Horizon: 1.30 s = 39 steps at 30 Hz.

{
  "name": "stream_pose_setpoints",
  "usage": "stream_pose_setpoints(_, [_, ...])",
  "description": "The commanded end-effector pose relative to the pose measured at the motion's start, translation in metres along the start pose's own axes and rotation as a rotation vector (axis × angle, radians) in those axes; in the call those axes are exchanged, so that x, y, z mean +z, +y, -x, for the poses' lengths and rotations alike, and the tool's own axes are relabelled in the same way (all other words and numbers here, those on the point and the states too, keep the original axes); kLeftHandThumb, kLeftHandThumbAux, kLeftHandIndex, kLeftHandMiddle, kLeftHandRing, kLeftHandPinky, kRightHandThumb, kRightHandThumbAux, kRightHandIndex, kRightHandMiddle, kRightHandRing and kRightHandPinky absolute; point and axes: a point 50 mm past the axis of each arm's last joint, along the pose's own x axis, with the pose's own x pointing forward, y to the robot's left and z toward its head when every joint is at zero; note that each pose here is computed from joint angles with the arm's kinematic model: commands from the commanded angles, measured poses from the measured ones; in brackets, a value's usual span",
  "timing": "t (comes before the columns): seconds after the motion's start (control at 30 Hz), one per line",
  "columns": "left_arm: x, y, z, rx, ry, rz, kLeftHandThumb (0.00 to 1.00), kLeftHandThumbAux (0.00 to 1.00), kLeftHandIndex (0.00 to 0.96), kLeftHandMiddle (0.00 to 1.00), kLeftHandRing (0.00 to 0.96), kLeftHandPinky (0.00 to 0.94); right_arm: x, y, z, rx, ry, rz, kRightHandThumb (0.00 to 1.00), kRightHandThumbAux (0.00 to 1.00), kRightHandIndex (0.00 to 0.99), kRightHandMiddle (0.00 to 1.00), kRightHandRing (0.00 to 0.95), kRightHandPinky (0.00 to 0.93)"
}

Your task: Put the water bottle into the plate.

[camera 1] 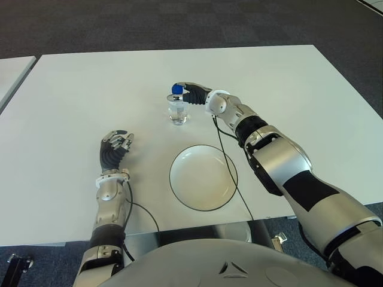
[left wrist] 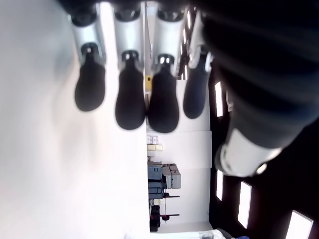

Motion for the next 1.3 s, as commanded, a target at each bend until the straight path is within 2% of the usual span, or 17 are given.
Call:
stream_pose_setpoints(0.03, [-0.008,0.004,0.002,-0.003,0.045,-0.006,0.708,0.710,0.437,0.712,0.690,0.672,0.002,0.000,-0.001,0.017,0.026,-0.009,0.416,0.192,0.000,0.000,0.000,0.000])
stream_pose_setpoints(0.47, [-0.007,0.005,0.000,-0.012,0.030,-0.015,0.708,0.710,0.438,0.718,0.695,0.677,-0.001,0.006,-0.003,0.025,0.079,-0.029,0.407,0.205,0.000,0.000,0.000,0.000])
stream_pose_setpoints(0.77, [-0.007,0.006,-0.001,-0.018,0.032,-0.019,0.707,0.711,0.437,0.718,0.694,0.666,0.000,0.014,-0.004,0.029,0.109,-0.030,0.440,0.209,0.000,0.000,0.000,0.000])
stream_pose_setpoints(1.3, [-0.003,0.006,-0.004,-0.028,0.027,-0.024,0.706,0.711,0.437,0.715,0.692,0.675,0.000,0.029,-0.005,0.052,0.141,0.103,0.458,0.229,0.000,0.000,0.000,0.000])
